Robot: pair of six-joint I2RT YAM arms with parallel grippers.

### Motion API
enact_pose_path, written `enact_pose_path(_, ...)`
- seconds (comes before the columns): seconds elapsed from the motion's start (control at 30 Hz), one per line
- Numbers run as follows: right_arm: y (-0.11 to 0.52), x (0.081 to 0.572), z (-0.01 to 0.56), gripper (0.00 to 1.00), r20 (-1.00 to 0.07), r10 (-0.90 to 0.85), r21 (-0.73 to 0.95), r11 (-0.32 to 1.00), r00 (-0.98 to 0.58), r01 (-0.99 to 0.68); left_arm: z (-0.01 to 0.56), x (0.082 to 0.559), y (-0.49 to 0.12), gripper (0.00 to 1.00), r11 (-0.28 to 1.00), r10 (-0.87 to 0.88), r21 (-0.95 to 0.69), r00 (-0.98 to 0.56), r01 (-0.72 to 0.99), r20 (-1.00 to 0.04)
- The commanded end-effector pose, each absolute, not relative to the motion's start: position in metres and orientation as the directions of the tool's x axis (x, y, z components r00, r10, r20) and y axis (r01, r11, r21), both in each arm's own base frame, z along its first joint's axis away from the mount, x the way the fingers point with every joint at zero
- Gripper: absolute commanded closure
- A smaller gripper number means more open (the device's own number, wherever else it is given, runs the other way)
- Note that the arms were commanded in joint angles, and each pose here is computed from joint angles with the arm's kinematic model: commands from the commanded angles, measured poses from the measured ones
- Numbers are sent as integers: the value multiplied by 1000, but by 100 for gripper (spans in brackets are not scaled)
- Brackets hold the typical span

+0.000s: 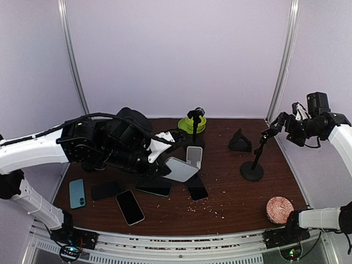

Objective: Remove the phone from the phone stand
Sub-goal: Place the phone at the center of the board.

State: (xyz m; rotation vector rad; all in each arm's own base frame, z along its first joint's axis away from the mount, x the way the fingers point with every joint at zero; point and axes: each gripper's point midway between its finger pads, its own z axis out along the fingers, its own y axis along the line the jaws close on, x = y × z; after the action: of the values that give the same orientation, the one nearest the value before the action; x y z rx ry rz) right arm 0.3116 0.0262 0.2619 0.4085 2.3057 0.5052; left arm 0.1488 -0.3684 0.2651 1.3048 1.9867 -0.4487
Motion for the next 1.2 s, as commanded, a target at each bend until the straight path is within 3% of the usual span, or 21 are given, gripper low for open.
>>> enact_pose_path(0.0,17,302,280,1,-636,419,431,889,-648,152,290,146,-369,100,455,504,-65,-317,888,-803)
enact_pose_path(0.4,20,277,294,1,-648,461,470,868,-606,157,246,133,-361,100,428,376,-416,-577,802,-725)
enact_pose_path(0.67,25,260,309,0,-641,521,535,830,-564,157,202,123,-381,100,413,327,-617,-742,669,-586)
enact_pose_path(1.17,36,247,316,1,-632,520,572,813,-574,108,139,116,-398,100,475,410,-703,-840,529,-355)
